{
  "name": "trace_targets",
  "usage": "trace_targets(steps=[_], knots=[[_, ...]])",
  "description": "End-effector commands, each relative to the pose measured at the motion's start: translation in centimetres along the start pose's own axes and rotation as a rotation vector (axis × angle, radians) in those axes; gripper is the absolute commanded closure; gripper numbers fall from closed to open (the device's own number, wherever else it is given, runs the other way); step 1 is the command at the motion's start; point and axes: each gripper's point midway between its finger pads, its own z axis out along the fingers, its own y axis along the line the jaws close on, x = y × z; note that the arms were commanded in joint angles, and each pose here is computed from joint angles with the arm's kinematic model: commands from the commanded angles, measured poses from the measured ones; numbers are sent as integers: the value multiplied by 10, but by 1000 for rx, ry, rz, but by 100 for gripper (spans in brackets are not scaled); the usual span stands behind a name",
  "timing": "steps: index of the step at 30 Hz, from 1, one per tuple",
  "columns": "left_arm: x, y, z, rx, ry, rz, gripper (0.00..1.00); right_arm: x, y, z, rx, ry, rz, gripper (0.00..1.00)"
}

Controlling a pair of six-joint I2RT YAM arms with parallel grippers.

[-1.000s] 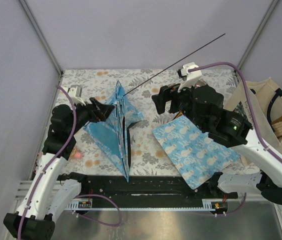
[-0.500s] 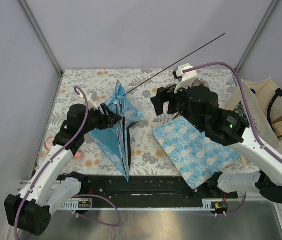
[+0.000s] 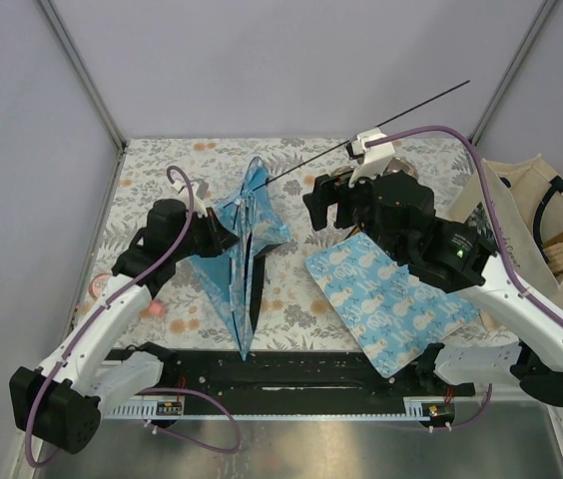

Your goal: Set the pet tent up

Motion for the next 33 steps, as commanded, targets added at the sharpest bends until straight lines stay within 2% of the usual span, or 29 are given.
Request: trace_targets(steps=[1, 4, 8, 10, 13, 18, 22, 25, 28, 29, 33], knots=[[-49, -15, -5, -1, -108, 156, 100, -32, -7, -13, 14, -90, 44, 12], [-89, -32, -8, 6, -159, 292, 100, -56, -2, -33, -42, -127, 81, 12], [-128, -44, -6, -14, -160, 470, 100, -91, 0, -64, -107, -202, 117, 12], [-131, -48, 3, 24, -121, 589, 100, -101, -1, -80, -141, -232, 123, 12], [-117, -65, 7, 199, -28, 808, 100, -114, 7, -111, -261, -280, 100, 12], [-138, -55, 15, 211, -3, 951, 100, -138, 0, -168, -362, -400, 137, 11], [-130, -35, 17, 277, 87, 1053, 100, -142, -23, -188, -303, -444, 174, 11], [-110, -21, 12, 380, 115, 1210, 100, -125, -43, -171, -157, -365, 199, 10], [-114, 5, 17, 282, 85, 1299, 100, -99, -51, -151, -41, -182, 174, 10], [-116, 11, 17, 262, 71, 1324, 100, -79, -51, -142, -12, -81, 139, 9], [-120, 26, 23, 228, 11, 1340, 100, -27, -20, -104, -56, 168, 94, 7]])
